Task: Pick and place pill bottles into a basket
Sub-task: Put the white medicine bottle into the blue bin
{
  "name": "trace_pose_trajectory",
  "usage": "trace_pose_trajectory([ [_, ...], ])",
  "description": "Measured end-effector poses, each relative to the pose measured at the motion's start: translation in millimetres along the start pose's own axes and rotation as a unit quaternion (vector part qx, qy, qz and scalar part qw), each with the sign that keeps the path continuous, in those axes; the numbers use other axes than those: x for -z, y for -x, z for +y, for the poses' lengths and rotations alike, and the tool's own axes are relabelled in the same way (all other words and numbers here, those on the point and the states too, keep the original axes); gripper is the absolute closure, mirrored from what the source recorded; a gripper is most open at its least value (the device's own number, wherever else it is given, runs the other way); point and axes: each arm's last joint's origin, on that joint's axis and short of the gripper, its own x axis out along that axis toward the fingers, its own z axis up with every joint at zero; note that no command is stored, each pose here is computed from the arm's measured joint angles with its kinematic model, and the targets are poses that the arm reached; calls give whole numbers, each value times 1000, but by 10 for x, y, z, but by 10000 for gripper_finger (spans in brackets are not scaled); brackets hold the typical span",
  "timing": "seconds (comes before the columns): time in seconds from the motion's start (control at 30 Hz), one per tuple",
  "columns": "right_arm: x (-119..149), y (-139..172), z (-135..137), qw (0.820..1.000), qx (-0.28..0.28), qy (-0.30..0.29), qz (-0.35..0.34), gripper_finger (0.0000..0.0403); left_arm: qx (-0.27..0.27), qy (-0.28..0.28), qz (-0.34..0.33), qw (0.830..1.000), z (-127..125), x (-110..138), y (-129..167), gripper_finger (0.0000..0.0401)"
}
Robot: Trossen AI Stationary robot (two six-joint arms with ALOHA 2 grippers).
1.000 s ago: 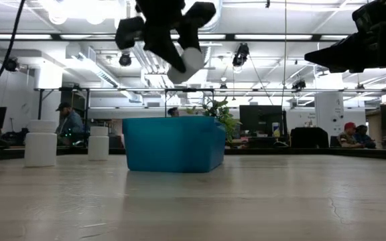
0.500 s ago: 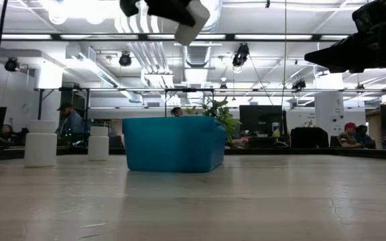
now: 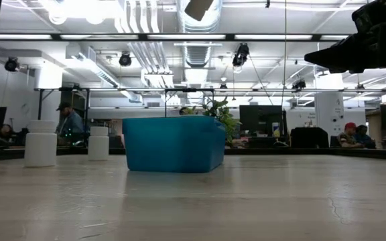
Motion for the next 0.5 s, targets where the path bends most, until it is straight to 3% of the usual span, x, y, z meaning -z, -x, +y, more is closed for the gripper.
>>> trace_pose_trajectory([
  [0.23,-1,0,0,999,0,36,0,394,-17,144,-69,987,51,-86,-8,261],
  [0.4,-3,-1,0,996,0,84,-1,394,-13,202,-140,969,85,-163,-6,261],
  [0.5,-1,-2,1,997,-1,75,-1,394,-22,228,-176,957,85,-171,-29,261],
])
